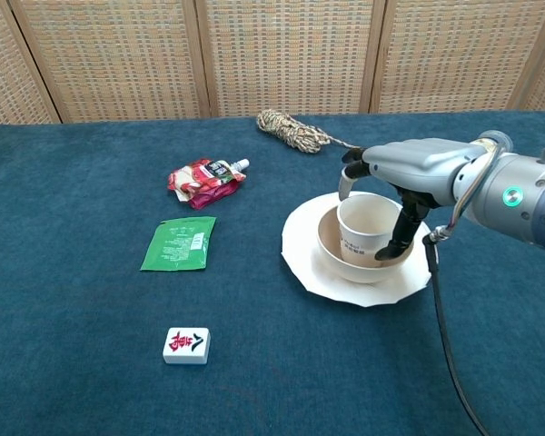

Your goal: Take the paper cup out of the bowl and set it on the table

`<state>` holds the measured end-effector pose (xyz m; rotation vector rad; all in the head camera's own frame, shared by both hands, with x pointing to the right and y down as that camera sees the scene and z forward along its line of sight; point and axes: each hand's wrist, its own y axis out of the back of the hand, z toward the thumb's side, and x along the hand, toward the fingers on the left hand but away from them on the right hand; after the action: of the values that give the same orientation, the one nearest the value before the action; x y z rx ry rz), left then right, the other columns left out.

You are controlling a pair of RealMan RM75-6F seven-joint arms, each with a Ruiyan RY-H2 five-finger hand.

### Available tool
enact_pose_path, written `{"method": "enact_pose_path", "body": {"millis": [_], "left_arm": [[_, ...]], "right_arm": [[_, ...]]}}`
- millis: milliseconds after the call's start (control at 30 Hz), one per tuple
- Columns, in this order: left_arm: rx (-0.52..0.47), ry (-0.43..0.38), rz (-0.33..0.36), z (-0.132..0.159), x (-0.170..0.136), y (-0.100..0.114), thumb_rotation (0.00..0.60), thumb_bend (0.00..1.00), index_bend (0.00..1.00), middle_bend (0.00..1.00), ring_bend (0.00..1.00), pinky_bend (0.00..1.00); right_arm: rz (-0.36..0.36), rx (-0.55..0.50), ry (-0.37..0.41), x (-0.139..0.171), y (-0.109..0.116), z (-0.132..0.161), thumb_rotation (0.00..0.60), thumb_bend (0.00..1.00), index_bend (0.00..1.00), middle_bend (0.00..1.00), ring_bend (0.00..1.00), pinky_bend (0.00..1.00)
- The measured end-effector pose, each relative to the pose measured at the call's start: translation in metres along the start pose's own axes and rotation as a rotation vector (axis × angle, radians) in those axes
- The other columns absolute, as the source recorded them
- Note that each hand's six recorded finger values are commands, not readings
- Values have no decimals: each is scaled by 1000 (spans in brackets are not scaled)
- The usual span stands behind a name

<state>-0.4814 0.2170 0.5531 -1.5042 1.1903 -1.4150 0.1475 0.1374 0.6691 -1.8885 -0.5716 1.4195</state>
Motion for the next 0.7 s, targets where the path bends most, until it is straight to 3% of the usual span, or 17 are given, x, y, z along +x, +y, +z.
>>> {"method": "enact_pose_path", "body": {"millis": [200,367,567,700], "left_arm": [[0,-3,-2,1,0,-1,600,0,0,0,0,0],[1,-1,-5,0,1,-2,600,0,0,0,0,0],[2,-3,-3,1,0,-1,600,0,0,0,0,0],[1,-3,0,1,0,0,600,0,0,0,0,0]], "right_arm": [[-21,-1,-4,-4,-1,0,600,374,485,138,0,96],[-64,2,12,-3,7,6,600,378,500,150,0,100],[-139,16,25,4,33,10,600,378,500,151,0,102],[-201,21,-3,10,59,-3,600,378,500,150,0,102]]}}
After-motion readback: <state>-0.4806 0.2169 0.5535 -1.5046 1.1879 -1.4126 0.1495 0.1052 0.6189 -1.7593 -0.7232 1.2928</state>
